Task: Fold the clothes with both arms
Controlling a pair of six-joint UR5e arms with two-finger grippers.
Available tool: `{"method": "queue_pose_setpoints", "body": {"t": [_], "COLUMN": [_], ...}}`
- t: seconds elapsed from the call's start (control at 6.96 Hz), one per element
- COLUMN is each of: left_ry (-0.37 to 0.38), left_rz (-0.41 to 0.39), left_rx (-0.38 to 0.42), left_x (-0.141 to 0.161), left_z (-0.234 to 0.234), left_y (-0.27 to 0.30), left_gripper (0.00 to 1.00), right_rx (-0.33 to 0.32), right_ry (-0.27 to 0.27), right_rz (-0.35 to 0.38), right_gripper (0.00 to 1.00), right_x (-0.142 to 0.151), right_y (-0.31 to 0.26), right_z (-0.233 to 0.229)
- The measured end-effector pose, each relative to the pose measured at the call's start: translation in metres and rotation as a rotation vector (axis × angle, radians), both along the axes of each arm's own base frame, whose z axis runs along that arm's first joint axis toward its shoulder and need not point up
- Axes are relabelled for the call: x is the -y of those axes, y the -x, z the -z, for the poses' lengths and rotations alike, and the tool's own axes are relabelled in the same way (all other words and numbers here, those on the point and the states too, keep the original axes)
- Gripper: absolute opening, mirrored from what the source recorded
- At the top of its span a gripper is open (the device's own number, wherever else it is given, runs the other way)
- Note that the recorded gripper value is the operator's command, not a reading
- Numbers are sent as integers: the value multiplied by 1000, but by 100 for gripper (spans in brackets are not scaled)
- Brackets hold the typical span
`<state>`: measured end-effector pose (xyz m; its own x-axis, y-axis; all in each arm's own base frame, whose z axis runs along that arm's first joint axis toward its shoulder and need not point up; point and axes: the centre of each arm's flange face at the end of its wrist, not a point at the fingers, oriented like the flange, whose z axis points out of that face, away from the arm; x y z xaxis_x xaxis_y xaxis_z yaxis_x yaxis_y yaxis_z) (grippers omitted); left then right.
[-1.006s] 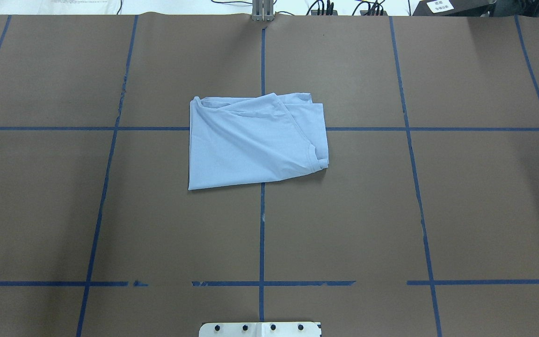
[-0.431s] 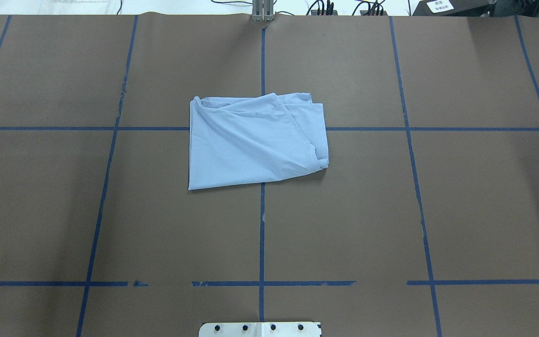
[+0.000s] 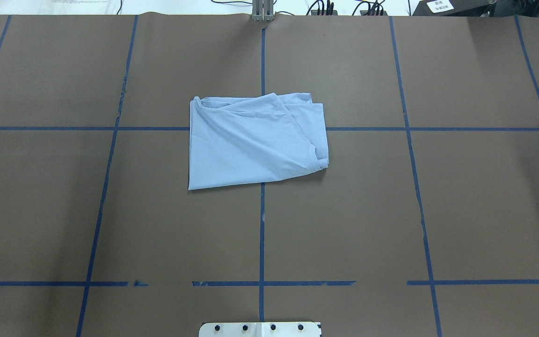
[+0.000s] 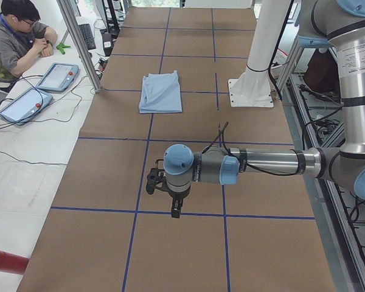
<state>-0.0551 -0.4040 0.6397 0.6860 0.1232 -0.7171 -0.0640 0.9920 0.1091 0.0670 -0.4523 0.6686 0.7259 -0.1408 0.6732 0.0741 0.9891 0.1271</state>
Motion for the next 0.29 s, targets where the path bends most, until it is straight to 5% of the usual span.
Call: {"method": "queue_pose_setpoints", "body": {"t": [0.29], "left_ry": [1], "left_rz": [0], "left_rx": [0], "left_x": [0], "left_z": [0], "left_y": [0], "left_gripper": [100], "right_rx": [0], "right_ry": [5], "right_rz": [1], "right_gripper": [100], "right_x": [-4], "right_y": [0], "right_z": [-2]}}
